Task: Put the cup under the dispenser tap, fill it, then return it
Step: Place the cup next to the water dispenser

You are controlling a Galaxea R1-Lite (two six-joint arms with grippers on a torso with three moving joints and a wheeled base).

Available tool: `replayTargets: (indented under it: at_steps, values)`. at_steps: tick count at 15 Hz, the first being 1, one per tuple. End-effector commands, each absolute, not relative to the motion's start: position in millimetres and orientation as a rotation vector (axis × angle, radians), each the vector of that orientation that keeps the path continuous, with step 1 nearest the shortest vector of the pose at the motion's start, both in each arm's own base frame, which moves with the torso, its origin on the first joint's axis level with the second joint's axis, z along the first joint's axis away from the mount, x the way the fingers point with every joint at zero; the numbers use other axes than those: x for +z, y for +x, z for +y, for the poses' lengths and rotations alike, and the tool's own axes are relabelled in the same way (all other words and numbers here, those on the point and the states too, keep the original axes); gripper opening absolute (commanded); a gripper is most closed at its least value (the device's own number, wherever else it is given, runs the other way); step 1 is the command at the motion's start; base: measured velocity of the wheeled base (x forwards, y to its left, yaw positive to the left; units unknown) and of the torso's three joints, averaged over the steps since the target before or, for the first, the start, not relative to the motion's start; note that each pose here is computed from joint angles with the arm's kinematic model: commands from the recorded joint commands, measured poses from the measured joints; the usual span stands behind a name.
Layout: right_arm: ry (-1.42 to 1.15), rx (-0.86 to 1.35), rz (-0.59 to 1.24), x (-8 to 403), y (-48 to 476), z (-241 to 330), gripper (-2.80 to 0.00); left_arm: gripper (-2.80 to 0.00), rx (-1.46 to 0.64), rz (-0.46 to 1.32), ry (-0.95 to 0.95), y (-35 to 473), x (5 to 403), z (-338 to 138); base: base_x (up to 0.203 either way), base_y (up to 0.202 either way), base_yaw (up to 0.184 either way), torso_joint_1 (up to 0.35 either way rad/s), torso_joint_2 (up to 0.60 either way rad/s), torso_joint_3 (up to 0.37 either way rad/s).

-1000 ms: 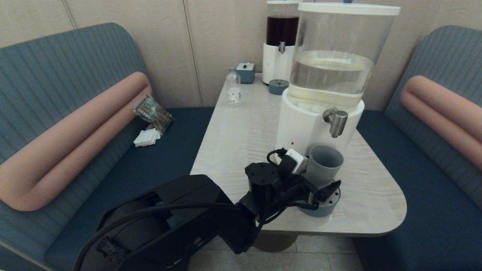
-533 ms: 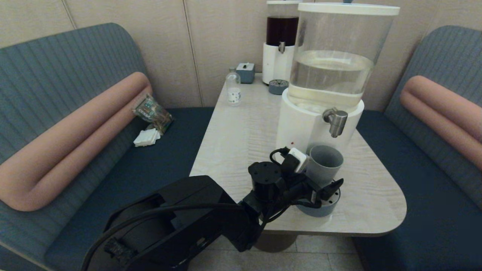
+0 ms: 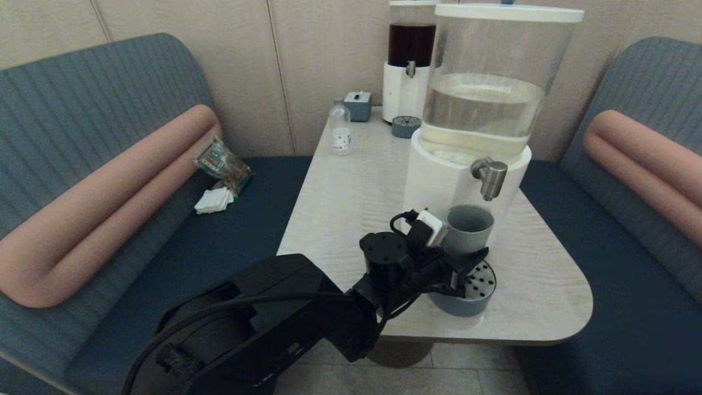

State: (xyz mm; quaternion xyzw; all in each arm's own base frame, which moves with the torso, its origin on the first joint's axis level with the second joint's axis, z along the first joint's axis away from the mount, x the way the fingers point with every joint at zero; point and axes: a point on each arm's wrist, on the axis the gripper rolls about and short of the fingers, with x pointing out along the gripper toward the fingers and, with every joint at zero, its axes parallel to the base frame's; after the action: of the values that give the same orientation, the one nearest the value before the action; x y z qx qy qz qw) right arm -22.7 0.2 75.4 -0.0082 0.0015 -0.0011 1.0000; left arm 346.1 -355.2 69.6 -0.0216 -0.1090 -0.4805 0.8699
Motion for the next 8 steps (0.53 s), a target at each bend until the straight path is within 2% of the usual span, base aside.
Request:
replayTargets:
  at_steps: [1, 8]
  values:
    - [-0.017, -0.001, 0.004, 75.2, -22.5, 0.2, -2.8, -2.8, -1.009, -0.237, -0.049, 344.3, 71.8, -354.5, 0.0, 0.0, 0.0, 0.0, 0.0, 0.0]
    - [-0.017, -0.001, 0.006, 75.0, -22.5, 0.2, -2.8, -2.8, -1.024, -0.221, -0.05, 313.0, 100.8, -330.0, 0.0, 0.0, 0.0, 0.0, 0.0, 0.0]
